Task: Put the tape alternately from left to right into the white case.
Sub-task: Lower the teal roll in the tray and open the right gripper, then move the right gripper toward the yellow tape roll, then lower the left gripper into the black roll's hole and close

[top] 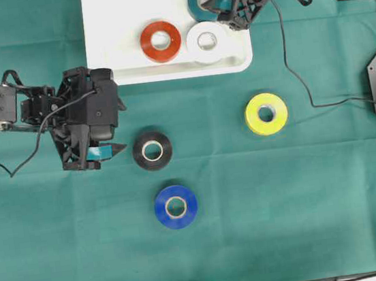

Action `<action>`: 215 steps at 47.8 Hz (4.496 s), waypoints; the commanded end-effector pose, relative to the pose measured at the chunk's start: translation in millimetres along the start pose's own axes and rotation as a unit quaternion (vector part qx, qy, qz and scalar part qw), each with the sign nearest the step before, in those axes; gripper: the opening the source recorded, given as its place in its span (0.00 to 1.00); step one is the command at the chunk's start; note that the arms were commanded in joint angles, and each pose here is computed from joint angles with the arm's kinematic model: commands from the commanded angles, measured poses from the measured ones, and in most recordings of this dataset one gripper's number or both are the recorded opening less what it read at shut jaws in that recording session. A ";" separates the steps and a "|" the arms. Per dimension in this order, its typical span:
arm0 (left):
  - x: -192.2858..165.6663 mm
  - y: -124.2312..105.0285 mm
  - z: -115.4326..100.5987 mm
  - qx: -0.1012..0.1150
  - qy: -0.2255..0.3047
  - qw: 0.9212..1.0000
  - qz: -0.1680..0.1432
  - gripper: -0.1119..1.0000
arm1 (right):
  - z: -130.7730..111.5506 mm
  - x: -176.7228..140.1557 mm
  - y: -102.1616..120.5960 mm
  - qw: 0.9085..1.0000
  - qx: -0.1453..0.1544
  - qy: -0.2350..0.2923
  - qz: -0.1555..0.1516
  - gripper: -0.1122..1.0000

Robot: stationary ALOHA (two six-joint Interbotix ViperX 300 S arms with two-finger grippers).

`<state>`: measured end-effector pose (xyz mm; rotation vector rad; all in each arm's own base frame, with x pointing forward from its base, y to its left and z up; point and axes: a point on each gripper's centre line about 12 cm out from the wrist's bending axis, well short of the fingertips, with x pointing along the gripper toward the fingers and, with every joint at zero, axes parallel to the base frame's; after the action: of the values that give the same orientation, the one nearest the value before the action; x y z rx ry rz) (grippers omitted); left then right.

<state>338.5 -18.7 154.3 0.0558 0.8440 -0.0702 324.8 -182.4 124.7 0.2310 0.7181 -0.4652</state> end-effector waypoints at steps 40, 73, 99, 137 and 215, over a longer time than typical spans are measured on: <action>-3.8 -0.8 6.8 0.000 -0.015 1.000 -0.001 0.72 | -0.5 -48.6 98.7 0.984 -0.076 -0.077 0.143 0.87; -3.5 -0.9 4.2 0.000 -0.012 1.000 -0.001 0.72 | -27.0 -62.8 155.4 0.969 -0.121 -0.054 0.210 0.87; -3.5 -0.9 4.6 0.000 -0.013 1.000 -0.001 0.72 | -42.4 -64.2 170.8 0.967 -0.107 -0.028 0.229 0.87; -2.9 -1.4 3.6 0.000 -0.013 1.000 -0.001 0.72 | -47.9 -49.5 169.8 0.977 -0.107 0.023 0.183 0.87; 61.0 -45.0 2.5 0.044 0.007 0.998 -0.038 0.72 | -45.6 -50.1 173.8 0.976 -0.110 0.021 0.186 0.86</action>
<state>371.9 -64.1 104.1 0.1076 0.8802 -0.1760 344.9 1.0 125.2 0.1591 0.7678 -0.0285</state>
